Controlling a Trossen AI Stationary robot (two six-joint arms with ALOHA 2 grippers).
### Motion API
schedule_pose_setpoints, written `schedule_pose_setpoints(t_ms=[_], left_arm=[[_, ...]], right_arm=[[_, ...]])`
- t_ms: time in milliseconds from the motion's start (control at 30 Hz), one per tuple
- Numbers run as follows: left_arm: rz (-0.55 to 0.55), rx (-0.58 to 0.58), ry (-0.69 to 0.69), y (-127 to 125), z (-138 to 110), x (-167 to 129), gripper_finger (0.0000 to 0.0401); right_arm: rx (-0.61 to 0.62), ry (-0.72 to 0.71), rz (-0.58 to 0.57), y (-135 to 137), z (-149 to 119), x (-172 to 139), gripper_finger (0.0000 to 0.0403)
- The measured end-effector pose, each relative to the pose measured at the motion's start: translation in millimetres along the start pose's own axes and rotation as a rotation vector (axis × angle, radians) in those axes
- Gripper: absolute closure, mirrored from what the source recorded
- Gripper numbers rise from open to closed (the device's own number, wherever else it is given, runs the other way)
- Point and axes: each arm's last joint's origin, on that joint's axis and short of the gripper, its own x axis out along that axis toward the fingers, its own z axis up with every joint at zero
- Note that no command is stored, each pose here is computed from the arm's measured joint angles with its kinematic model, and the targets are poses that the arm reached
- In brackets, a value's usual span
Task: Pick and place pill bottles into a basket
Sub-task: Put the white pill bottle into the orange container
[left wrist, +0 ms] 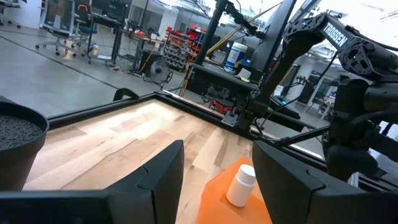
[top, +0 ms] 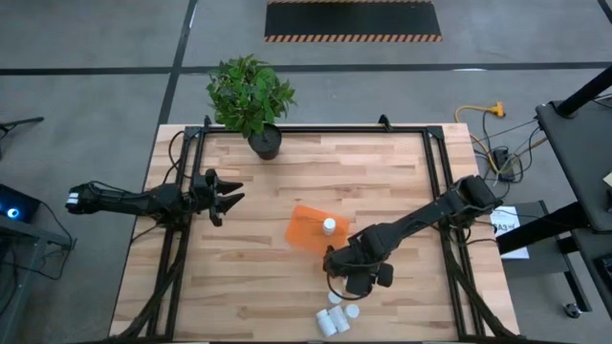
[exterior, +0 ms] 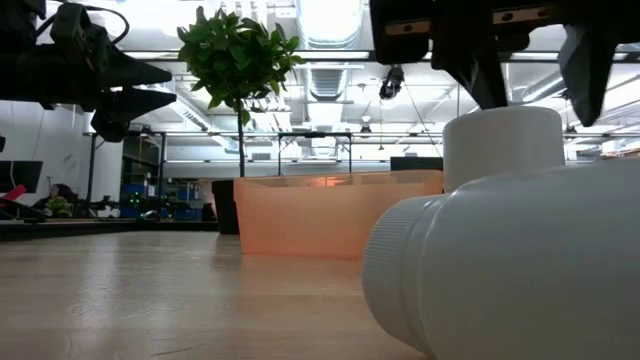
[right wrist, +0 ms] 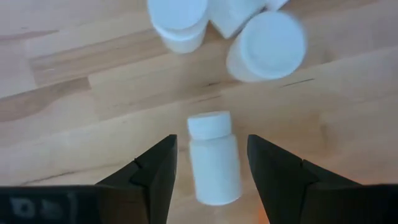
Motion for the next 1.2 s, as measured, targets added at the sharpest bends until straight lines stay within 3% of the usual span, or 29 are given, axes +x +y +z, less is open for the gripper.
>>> schedule_pose_setpoints(t_ms=[467, 1000, 1200], left_arm=[[0.0, 0.0, 0.0, 0, 0, 0, 0.0228], [0.0, 0.0, 0.0, 0, 0, 0, 0.0228], [0.0, 0.0, 0.0, 0, 0, 0, 0.0228]], right_arm=[[-0.073, -0.029, -0.034, -1, 0, 8, 0.0218], [-0.078, -0.015, -0.019, 9, -13, 34, 0.0218], [-0.082, 0.014, -0.066, 8, -15, 37, 0.0218]])
